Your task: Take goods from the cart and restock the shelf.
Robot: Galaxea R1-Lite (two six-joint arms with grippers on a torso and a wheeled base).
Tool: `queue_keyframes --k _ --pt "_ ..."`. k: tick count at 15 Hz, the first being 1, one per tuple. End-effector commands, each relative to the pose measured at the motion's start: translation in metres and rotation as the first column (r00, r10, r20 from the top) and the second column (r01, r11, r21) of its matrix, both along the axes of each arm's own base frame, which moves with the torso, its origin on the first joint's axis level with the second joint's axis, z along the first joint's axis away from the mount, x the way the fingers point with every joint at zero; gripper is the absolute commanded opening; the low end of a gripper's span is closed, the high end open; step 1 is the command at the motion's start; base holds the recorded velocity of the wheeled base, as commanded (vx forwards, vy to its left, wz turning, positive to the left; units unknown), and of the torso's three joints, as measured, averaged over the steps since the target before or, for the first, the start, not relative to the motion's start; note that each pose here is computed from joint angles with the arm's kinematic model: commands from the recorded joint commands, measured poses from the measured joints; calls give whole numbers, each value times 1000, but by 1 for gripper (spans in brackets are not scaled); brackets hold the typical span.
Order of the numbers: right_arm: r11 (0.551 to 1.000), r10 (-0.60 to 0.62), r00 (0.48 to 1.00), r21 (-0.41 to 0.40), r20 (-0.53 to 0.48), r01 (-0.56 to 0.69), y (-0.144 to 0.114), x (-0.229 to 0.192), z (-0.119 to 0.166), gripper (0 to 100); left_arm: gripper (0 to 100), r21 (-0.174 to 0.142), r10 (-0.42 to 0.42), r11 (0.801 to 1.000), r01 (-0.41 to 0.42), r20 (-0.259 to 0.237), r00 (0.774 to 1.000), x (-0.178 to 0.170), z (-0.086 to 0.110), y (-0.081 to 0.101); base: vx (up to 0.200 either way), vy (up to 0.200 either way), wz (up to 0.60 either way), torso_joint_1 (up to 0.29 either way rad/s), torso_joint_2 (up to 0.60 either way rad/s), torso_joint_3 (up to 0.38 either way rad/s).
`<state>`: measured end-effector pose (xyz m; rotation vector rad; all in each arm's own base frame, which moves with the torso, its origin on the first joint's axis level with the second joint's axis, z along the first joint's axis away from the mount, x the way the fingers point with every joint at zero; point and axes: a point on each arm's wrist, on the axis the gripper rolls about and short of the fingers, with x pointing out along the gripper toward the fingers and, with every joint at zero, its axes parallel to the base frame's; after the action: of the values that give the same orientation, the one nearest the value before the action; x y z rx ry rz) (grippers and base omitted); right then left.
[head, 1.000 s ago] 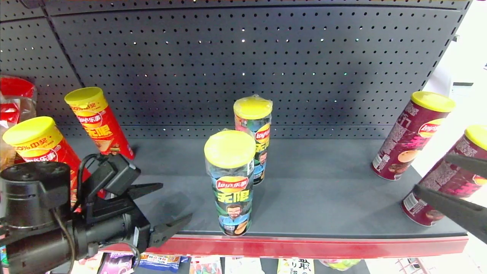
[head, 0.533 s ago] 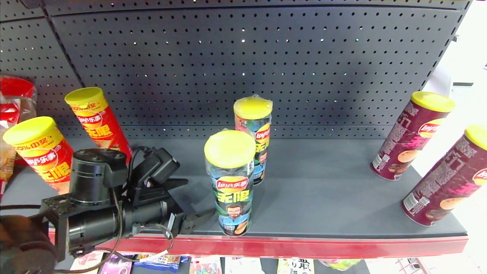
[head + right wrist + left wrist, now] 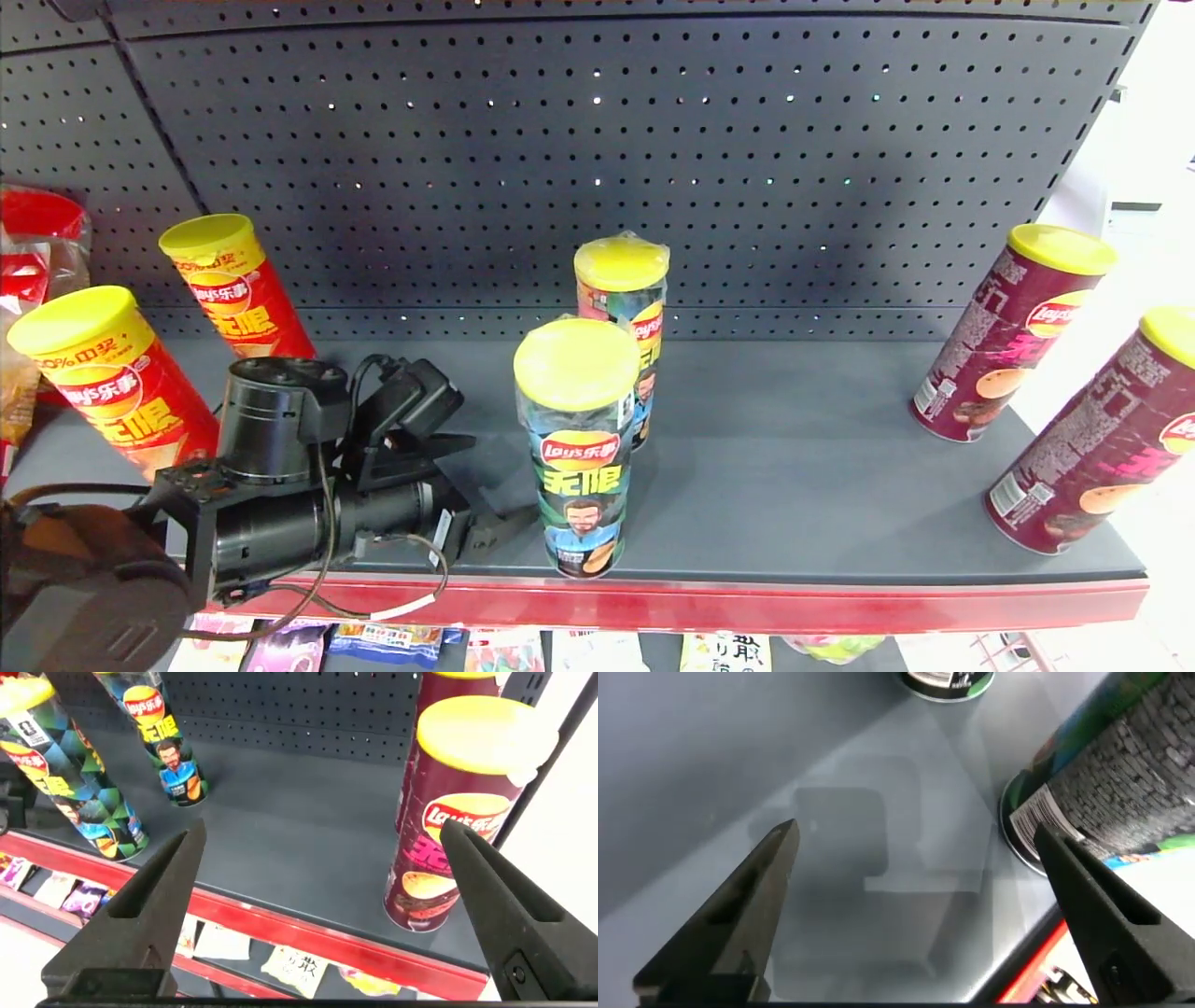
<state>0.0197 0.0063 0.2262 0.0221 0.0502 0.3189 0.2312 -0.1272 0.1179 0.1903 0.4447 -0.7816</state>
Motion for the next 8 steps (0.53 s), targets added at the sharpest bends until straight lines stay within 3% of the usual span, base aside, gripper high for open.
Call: queue_keyframes --k 1,8 --pt "1000 1 1000 -3 -7 -1 1 1 -1 100 100 -1 -2 1000 2 -1 1000 4 -1 -3 0 0 0 0 0 0" --pt "1000 1 1000 -7 -14 -1 1 2 -3 100 100 -3 -26 1000 26 5 1000 12 -1 -14 0 0 0 0 0 0"
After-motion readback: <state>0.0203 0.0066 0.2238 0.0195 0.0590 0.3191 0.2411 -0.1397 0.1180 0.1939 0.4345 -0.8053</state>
